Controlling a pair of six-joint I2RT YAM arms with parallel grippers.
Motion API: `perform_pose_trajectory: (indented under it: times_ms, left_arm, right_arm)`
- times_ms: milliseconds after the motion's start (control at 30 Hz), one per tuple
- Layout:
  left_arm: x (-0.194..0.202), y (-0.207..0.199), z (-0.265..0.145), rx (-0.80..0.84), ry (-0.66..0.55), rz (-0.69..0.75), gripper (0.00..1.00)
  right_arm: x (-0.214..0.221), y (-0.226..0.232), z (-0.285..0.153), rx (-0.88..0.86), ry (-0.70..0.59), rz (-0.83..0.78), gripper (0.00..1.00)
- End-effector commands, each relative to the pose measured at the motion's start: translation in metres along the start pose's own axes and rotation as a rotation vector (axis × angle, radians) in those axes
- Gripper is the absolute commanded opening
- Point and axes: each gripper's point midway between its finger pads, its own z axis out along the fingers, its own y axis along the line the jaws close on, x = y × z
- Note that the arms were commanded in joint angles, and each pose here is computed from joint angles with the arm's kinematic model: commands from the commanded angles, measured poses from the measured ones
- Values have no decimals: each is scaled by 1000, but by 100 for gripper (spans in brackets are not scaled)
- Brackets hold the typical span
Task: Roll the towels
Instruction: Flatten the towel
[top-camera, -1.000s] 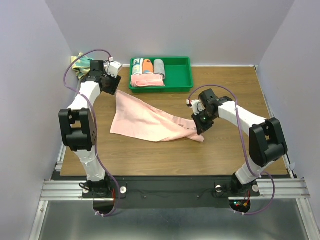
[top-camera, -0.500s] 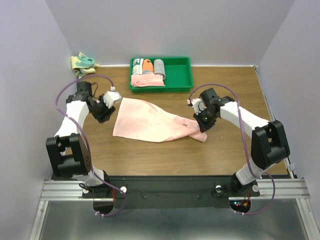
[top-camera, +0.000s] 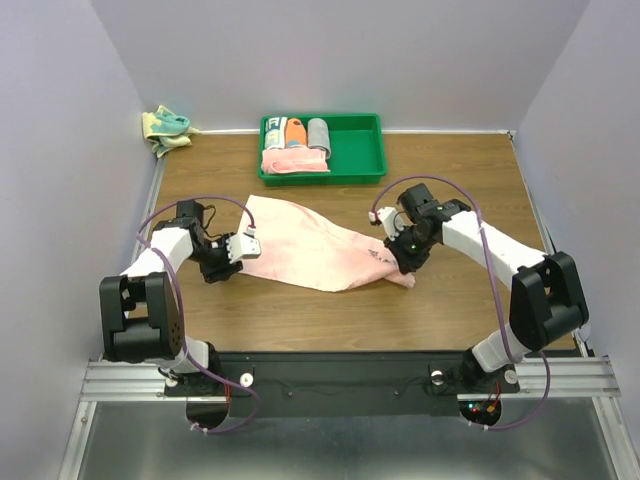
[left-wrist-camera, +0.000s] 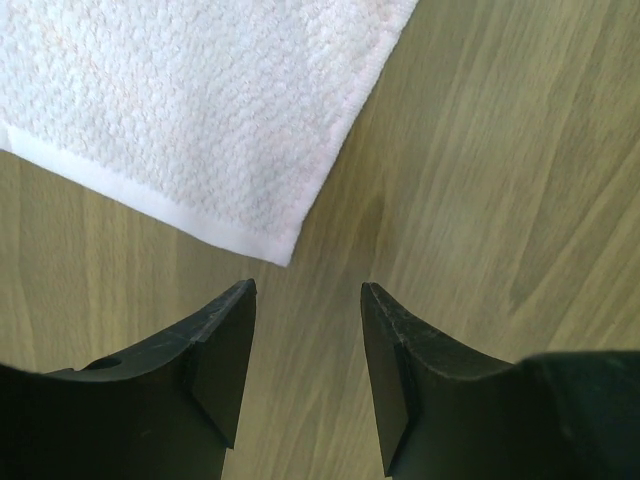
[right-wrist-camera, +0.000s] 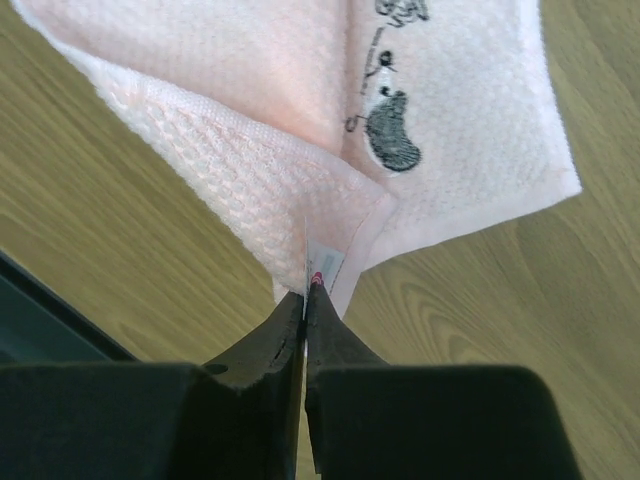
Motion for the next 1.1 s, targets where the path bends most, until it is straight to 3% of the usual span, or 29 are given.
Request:
perform_pose_trajectory:
  times_ms: [0,167,267,300,400,567,733,833,867,933,1067]
  left_arm:
    - [-9,11,5,-36,-40,82,57]
    - [-13,20,15,-49,-45,95,55]
    - [-14,29,22,-57,-55,77,50]
    - [-12,29,26,-41,-53,66,46]
    - [-5,28,34,-16,-34,49,38]
    - [8,24,40,-11,14,46,19]
    - [6,21,38,-9,7,40,6]
    - [5,18,36,-6,7,39,0]
    - [3,18,34,-7,-1,39,0]
    - [-1,19,31,-8,-13,20,0]
    - [-16,30,16,-39,-50,-30,0]
  right_arm:
    - [2,23,-5,-42,-5,-85,7]
    - [18,46,11,-86,65,-141,13]
    - [22,53,17,-100,88,-157,35]
    - [22,56,17,-106,89,-164,49]
    - [25,59,16,-114,103,-158,62]
    - [24,50,10,-58,101,-150,65]
    - [21,43,17,-31,120,-143,59]
    - [21,36,24,-5,126,-147,36]
    - [21,34,25,1,127,-146,20]
    - [18,32,26,16,121,-144,1]
    - [-1,22,9,83,51,-143,0]
